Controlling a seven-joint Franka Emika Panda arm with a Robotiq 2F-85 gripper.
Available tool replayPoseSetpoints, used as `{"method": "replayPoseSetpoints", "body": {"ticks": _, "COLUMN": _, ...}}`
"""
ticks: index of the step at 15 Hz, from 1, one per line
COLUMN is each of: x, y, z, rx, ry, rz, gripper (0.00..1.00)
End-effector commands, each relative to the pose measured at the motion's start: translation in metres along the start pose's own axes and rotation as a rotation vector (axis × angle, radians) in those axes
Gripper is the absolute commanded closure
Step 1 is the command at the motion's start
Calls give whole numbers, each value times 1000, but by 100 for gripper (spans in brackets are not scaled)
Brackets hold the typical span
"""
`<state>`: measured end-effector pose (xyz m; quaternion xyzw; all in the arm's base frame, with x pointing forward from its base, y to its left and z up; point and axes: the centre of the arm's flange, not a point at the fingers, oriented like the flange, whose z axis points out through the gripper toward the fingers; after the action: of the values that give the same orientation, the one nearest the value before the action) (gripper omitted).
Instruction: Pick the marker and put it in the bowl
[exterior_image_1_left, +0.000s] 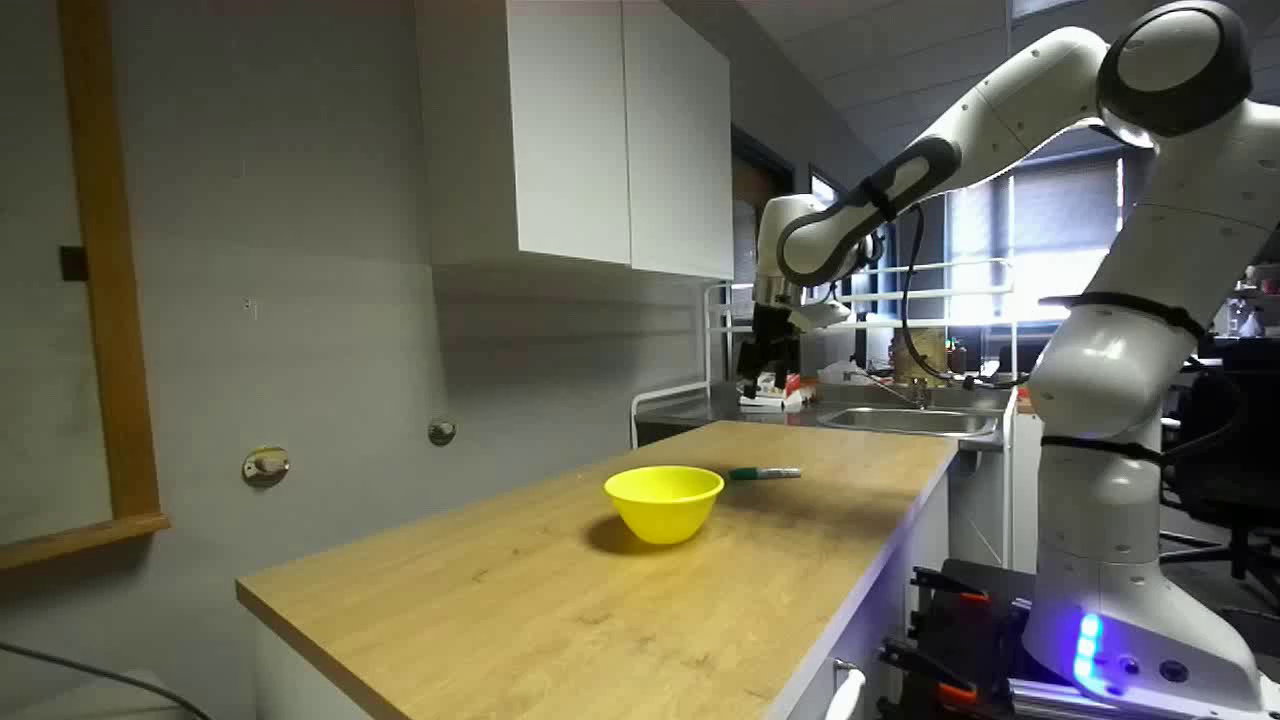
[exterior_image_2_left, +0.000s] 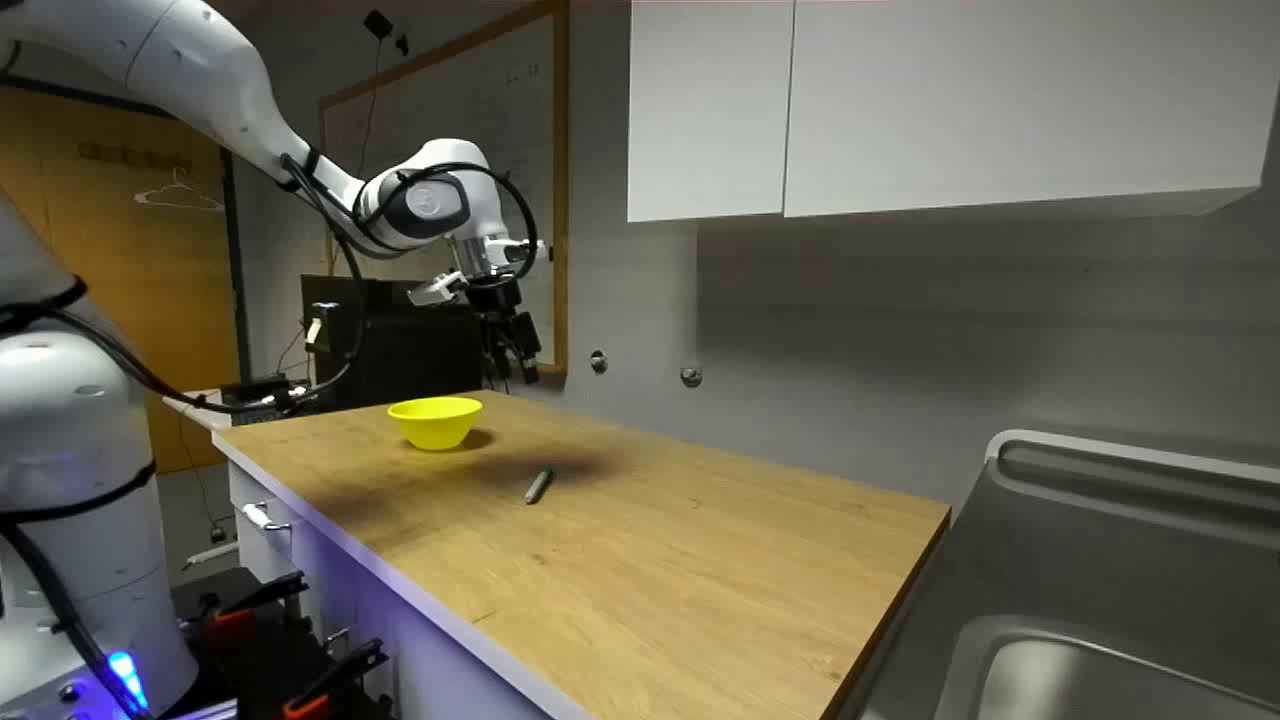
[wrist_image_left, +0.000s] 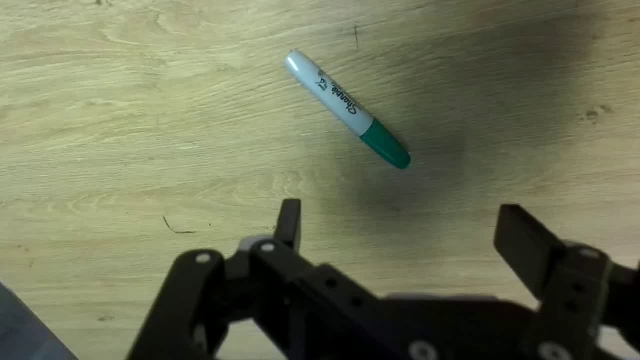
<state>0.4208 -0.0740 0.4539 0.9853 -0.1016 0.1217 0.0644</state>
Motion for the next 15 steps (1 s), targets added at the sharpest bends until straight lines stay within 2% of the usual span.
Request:
{"method": "replayPoseSetpoints", "body": {"ticks": 1, "x": 0, "y": 0, "z": 0, "rx": 0, "ry": 0, "rz": 0, "gripper": 0}}
{"method": "replayPoseSetpoints", "body": {"ticks": 8, "x": 0, "y": 0, "z": 0, "rx": 0, "ry": 0, "rz": 0, "gripper": 0}}
{"method": "replayPoseSetpoints", "body": {"ticks": 11, "x": 1, "y": 2, "z": 8, "rx": -27, "ry": -30, "rz": -86, "gripper": 0}}
{"method": "replayPoseSetpoints", "body": {"ticks": 15, "x": -2, "y": 16, "z": 34, "rx": -85, "ry": -122, "rz": -265, "gripper": 0}}
